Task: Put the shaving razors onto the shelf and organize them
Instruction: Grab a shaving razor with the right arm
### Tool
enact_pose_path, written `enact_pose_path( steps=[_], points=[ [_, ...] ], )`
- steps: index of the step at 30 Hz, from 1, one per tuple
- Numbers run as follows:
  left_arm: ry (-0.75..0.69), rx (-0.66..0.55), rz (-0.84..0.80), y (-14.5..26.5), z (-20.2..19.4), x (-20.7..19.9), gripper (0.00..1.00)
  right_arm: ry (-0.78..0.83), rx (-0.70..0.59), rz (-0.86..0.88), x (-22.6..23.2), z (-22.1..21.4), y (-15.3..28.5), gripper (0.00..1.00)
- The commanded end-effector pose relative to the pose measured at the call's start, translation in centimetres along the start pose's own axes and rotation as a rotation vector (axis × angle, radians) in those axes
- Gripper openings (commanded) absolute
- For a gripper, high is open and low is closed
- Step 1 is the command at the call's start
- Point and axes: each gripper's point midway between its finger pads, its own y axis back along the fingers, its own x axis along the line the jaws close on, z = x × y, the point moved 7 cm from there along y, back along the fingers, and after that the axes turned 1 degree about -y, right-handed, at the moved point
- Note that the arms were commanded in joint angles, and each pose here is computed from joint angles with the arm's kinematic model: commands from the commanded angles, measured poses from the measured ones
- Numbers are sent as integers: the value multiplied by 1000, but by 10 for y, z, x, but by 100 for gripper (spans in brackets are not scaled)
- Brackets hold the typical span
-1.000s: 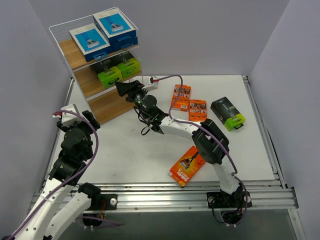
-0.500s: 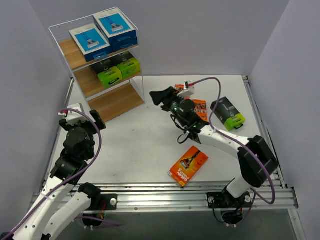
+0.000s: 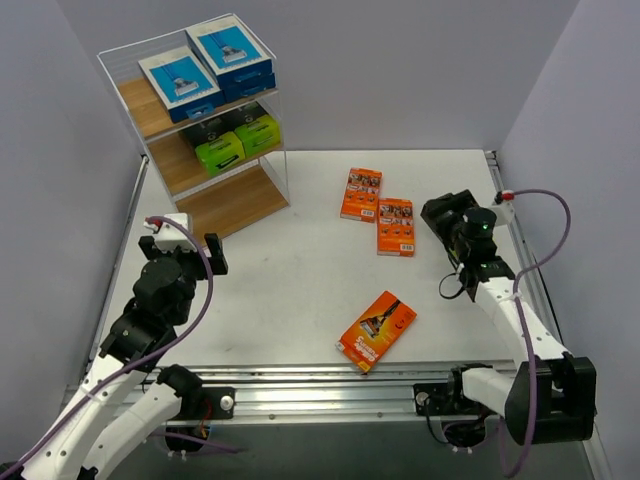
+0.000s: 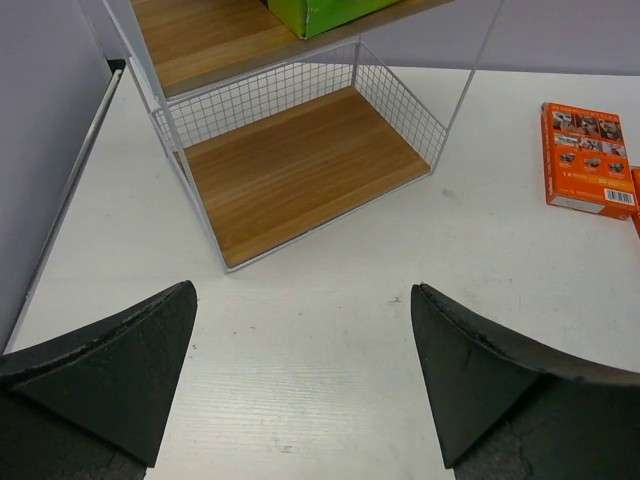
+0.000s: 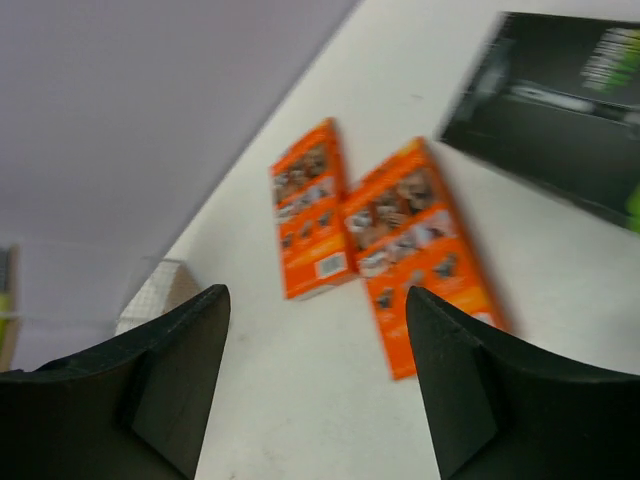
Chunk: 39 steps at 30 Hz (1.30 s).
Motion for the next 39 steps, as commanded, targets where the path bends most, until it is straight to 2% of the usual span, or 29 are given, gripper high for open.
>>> enact_pose_path(
  steps=[1,9,17,18,19,20,21,23,27,34,39],
  points=[
    [-15,-19,-67,6,0,-3,97,-130,56,-139,-51,0,8,65],
    [-28,12,-113,1,-2,-12,94,-225,43,-206,-101,10,10,48],
    [-22,-14,-77,6,2,-4,94,-271,-29,-285,-134,31,26,37],
    [-25,-15,-67,6,3,-3,95,-295,-32,-298,-144,37,29,34],
    [-30,-14,-65,6,3,-2,99,-309,-26,-309,-152,36,31,33],
    [-34,-13,-62,7,3,-2,100,-321,-15,-318,-158,36,32,33],
    [-36,-17,-65,8,5,-1,93,-336,-8,-315,-165,38,34,33],
    [-44,-15,-69,9,7,-1,87,-359,6,-323,-176,35,36,32],
    [-36,-21,-87,10,8,-2,93,-357,5,-366,-189,40,39,32],
    [-29,-22,-81,9,7,-2,94,-334,49,-389,-204,40,25,29],
    [-28,-27,-72,10,7,-1,94,-302,21,-386,-210,44,20,27]
  ],
)
